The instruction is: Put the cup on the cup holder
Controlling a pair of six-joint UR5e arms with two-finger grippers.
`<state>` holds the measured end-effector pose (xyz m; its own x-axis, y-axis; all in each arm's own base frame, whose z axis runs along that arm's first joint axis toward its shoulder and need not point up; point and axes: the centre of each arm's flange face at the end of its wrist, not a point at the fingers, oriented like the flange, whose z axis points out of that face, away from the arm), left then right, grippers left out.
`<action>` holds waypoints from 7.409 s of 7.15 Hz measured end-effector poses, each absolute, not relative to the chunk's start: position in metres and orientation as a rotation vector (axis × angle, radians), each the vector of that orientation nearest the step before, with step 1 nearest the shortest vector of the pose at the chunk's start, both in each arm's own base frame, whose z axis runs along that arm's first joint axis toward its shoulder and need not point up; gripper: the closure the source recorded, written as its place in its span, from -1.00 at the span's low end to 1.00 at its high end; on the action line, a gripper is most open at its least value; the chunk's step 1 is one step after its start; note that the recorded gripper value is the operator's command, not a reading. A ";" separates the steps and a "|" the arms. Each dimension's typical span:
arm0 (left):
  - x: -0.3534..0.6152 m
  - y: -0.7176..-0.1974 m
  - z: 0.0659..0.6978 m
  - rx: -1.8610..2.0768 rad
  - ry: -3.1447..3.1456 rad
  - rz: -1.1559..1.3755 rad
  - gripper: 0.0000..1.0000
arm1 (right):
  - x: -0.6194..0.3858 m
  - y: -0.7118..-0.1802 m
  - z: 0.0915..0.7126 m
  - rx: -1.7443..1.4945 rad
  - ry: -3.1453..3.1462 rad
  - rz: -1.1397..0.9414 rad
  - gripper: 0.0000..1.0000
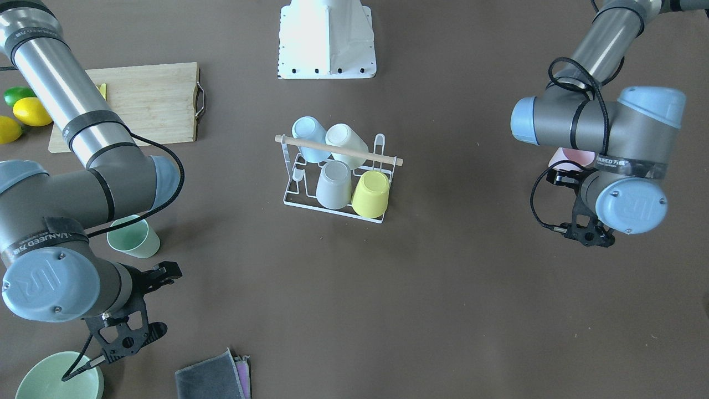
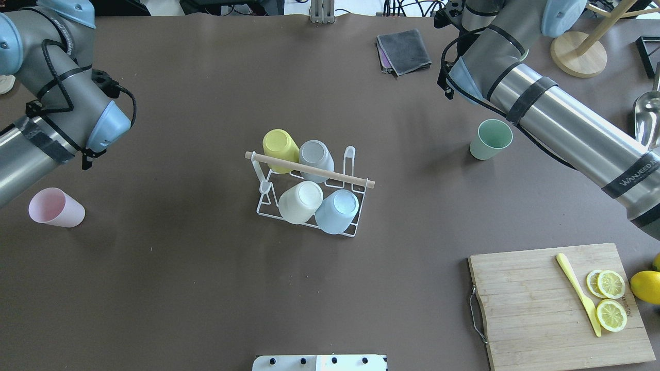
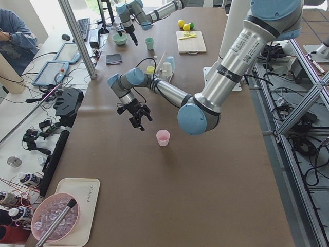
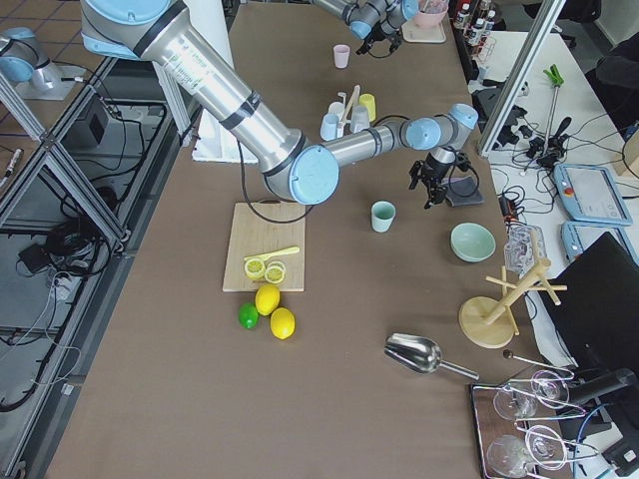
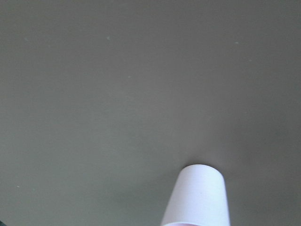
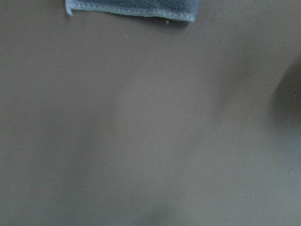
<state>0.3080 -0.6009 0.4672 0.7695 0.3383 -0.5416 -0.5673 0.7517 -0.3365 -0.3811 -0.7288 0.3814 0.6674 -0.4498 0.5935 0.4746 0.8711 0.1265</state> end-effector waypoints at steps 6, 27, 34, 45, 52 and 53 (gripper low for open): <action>0.390 -0.577 0.489 -0.639 0.359 0.849 -0.97 | -0.411 -0.734 0.422 -0.293 -0.603 -0.579 -1.00; 0.385 -0.516 0.556 -0.685 0.118 0.997 -0.94 | -0.401 -0.735 0.373 -0.420 -0.587 -0.686 1.00; 0.370 -0.500 0.570 -0.691 0.108 1.002 1.00 | -0.326 -0.758 0.237 0.340 -0.818 -0.572 1.00; 0.308 -0.443 0.369 0.509 1.010 0.806 1.00 | -0.406 -0.569 0.265 1.254 -1.562 -0.290 1.00; 0.347 -0.325 0.325 1.275 1.267 0.442 1.00 | -0.463 -0.494 0.271 1.365 -1.733 -0.181 1.00; 0.355 -0.319 0.317 1.331 1.259 0.338 1.00 | -0.470 -0.486 0.274 1.365 -1.743 -0.172 1.00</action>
<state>0.3551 -0.3191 0.3166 0.3696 0.7955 -0.4802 0.4485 0.2999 0.8420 -0.4698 -0.4857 0.2736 0.0019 -0.8359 0.5488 -0.7126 0.3839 0.5872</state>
